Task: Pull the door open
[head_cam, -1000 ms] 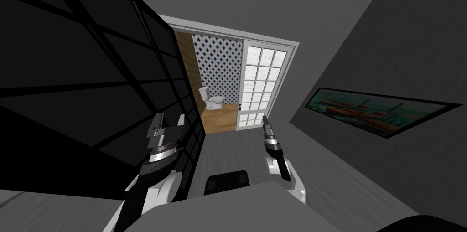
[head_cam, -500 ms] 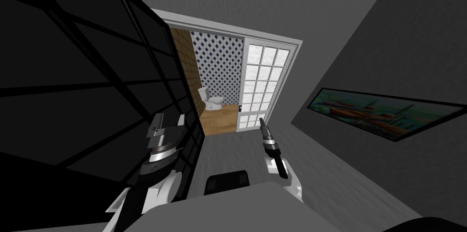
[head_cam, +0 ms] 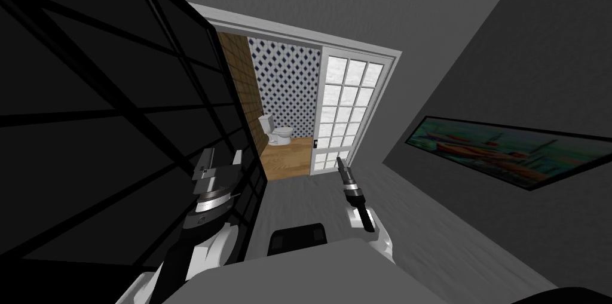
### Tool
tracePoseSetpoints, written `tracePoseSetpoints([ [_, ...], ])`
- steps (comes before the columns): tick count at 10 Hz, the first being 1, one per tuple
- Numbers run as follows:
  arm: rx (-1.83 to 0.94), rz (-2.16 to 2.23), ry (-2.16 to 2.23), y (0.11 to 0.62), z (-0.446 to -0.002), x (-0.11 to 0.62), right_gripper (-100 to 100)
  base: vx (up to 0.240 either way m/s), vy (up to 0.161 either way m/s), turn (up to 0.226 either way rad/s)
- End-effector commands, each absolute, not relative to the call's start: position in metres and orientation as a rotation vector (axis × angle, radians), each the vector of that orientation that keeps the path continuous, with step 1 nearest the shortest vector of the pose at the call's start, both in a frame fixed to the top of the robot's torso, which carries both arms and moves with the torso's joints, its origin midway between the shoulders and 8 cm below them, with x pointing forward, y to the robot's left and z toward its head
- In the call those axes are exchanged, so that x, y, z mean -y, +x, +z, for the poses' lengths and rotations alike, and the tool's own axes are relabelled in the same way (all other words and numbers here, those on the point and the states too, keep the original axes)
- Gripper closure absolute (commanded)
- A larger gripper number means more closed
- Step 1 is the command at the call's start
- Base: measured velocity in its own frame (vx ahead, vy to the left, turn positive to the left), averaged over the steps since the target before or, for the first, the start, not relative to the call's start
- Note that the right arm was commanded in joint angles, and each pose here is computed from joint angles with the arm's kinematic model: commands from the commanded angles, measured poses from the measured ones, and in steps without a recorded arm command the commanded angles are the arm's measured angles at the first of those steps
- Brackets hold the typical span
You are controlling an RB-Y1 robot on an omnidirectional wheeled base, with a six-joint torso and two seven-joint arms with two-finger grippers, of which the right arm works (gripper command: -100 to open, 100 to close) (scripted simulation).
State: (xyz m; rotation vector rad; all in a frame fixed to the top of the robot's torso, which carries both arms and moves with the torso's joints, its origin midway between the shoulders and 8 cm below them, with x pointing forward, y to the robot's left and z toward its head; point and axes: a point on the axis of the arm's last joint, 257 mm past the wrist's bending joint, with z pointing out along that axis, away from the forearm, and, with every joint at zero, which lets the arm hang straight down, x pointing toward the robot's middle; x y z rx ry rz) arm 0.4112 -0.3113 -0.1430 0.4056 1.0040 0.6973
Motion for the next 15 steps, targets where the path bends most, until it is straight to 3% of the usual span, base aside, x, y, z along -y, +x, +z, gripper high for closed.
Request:
tracePoseSetpoints([
  [1,-1.034,0.659,0.389,0.415,-0.157,0.313,-100,0.104,-0.004,-0.004],
  [15,-1.278,0.370,0.227,0.433,-0.265,0.320,-100,0.098,0.001,-0.005],
])
